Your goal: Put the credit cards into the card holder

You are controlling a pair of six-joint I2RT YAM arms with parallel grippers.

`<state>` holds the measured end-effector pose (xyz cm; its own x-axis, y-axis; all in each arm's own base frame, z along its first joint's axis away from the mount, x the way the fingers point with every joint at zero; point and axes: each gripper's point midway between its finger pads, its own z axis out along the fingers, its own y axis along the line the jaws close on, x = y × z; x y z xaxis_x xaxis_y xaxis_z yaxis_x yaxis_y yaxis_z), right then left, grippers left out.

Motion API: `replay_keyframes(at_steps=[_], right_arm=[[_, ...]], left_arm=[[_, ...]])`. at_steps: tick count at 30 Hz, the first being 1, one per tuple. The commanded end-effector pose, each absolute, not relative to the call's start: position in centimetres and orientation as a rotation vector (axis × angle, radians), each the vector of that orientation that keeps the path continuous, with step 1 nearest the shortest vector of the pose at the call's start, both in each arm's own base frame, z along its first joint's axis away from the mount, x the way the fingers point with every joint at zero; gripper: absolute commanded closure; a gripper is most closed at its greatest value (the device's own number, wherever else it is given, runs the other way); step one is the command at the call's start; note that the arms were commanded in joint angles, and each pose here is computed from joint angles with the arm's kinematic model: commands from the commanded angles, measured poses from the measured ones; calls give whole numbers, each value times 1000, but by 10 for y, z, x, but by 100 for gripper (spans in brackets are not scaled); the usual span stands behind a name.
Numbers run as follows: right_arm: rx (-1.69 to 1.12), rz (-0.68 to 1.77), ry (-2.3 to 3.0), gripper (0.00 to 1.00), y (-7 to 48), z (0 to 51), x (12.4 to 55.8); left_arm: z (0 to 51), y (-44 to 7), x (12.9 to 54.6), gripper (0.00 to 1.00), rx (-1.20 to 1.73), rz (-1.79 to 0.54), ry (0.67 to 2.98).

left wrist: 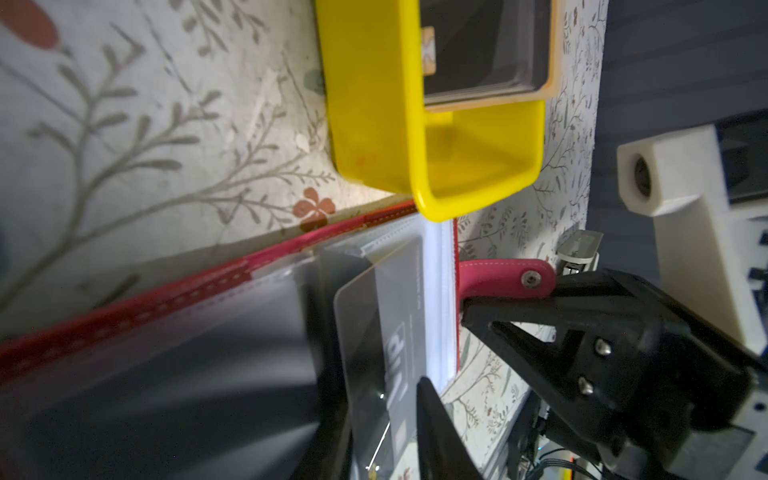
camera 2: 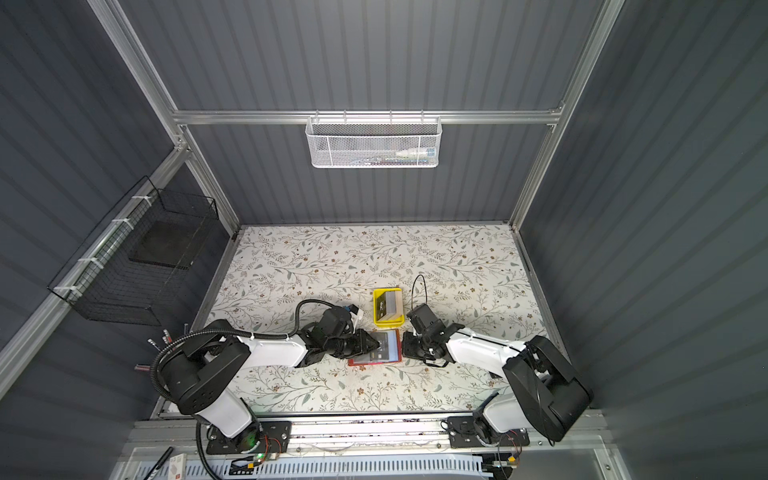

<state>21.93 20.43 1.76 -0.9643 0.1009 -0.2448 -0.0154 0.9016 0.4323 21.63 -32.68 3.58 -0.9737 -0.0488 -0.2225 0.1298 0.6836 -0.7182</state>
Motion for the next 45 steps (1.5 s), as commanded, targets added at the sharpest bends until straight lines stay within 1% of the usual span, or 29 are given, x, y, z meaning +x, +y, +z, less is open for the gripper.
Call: replay_keyframes(at_steps=[1, 4, 9, 12, 14, 19, 24, 29, 33, 40, 45], right_arm=[[58, 619, 2829, 81, 201, 12, 212], [41, 645, 2806, 82, 204, 18, 213], [-7, 744, 2747, 83, 219, 33, 214], [-18, 735, 2742, 82, 222, 36, 214], [-22, 725, 2741, 82, 225, 38, 214], [10, 683, 2758, 82, 224, 37, 215], [63, 626, 2747, 82, 216, 38, 218], [120, 523, 2749, 78, 201, 36, 220], [135, 497, 2738, 77, 196, 41, 220], [39, 691, 2685, 78, 221, 67, 210], [25, 676, 2695, 78, 233, 68, 205]], left_arm=[[28, -316, 212, 69, 97, -1055, 2727], [32, -315, 212, 63, 104, -1059, 2718], [49, -314, 215, 61, 122, -1077, 2646], [52, -309, 216, 57, 138, -1029, 2650], [51, -304, 217, 56, 138, -993, 2660], [49, -297, 214, 56, 153, -947, 2673], [53, -303, 213, 61, 209, -975, 2661], [50, -305, 212, 61, 204, -997, 2657], [52, -311, 212, 61, 186, -1062, 2638], [56, -309, 214, 61, 192, -1056, 2607], [62, -308, 215, 62, 201, -1061, 2580]])
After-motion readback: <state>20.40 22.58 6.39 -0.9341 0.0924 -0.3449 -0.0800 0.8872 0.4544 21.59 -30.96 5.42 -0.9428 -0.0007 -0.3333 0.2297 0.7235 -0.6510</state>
